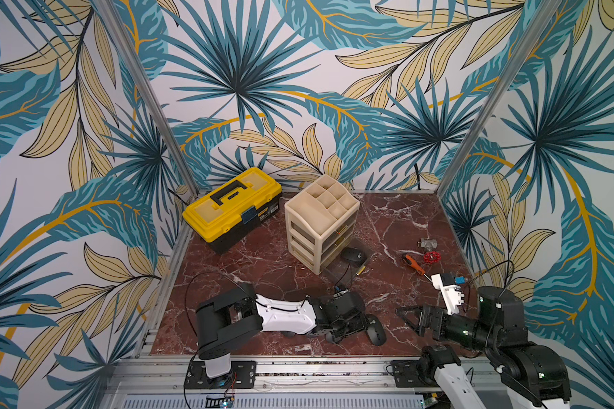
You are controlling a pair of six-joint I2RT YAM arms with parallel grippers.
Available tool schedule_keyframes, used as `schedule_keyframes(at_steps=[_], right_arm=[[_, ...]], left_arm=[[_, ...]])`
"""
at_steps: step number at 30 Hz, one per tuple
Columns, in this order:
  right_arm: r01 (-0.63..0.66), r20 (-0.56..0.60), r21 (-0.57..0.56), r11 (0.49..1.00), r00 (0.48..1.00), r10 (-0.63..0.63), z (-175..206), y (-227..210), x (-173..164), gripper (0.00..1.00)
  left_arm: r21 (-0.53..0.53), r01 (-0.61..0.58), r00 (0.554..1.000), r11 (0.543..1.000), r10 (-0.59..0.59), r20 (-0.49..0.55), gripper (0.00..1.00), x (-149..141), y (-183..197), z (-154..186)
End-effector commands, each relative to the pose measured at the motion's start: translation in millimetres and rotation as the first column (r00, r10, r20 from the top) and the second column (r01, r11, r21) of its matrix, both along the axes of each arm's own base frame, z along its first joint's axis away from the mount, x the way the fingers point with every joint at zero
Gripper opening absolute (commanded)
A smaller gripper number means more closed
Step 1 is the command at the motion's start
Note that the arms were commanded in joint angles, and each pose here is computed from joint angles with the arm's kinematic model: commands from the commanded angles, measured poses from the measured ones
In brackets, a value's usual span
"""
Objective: Take the mice out of the drawer
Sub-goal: Place the mouse at the center of the board.
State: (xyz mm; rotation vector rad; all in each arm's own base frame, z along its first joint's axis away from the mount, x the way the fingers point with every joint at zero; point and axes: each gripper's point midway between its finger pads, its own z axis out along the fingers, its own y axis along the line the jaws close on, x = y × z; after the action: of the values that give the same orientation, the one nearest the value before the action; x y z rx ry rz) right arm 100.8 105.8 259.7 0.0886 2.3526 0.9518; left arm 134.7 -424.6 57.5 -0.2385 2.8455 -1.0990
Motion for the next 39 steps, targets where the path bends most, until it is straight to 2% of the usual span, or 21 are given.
schedule_keyframes(at_steps=[1,7,9,15,18,22,25,27,30,36,39], right_arm=[[0.014,0.002,0.017,1.0,1.0,-0.014,-5,0,2,0.99],[0.039,0.045,0.044,0.998,0.998,-0.041,-5,0,13,0.98],[0.051,0.053,0.042,0.998,0.997,-0.053,-6,-1,16,0.98],[0.115,0.077,0.087,0.99,0.99,-0.122,-12,-4,43,0.97],[0.14,0.069,0.107,0.984,0.987,-0.148,-18,-4,58,0.96],[0.161,0.069,0.102,0.982,0.983,-0.169,-21,-7,72,0.96],[0.176,0.066,0.087,0.981,0.981,-0.181,-22,-9,78,0.96],[0.184,0.064,0.083,0.979,0.98,-0.189,-23,-10,80,0.95],[0.196,0.067,0.075,0.978,0.977,-0.201,-24,-12,83,0.95],[0.211,0.054,0.075,0.975,0.975,-0.215,-30,-14,89,0.94],[0.216,0.05,0.08,0.973,0.974,-0.221,-32,-14,91,0.94]], left_arm=[[-0.003,0.056,0.991,0.998,-0.055,0.118,0.56,11,-5,41],[0.001,0.215,0.948,0.977,-0.208,0.242,0.59,33,-20,85],[0.07,0.236,0.933,0.969,-0.246,0.263,0.59,45,-9,91],[0.272,0.249,0.848,0.93,-0.345,0.403,0.59,95,14,129],[0.368,0.269,0.778,0.89,-0.426,0.462,0.58,118,18,144],[0.516,0.286,0.657,0.808,-0.557,0.508,0.59,153,29,152],[0.52,0.381,0.58,0.765,-0.635,0.51,0.58,165,27,150],[0.527,0.416,0.544,0.741,-0.667,0.508,0.52,175,24,148],[0.548,0.435,0.518,0.715,-0.696,0.497,0.38,188,20,144],[0.567,0.424,0.501,0.707,-0.704,0.503,0.23,210,3,126],[0.583,0.386,0.502,0.715,-0.693,0.517,0.12,225,-2,116]])
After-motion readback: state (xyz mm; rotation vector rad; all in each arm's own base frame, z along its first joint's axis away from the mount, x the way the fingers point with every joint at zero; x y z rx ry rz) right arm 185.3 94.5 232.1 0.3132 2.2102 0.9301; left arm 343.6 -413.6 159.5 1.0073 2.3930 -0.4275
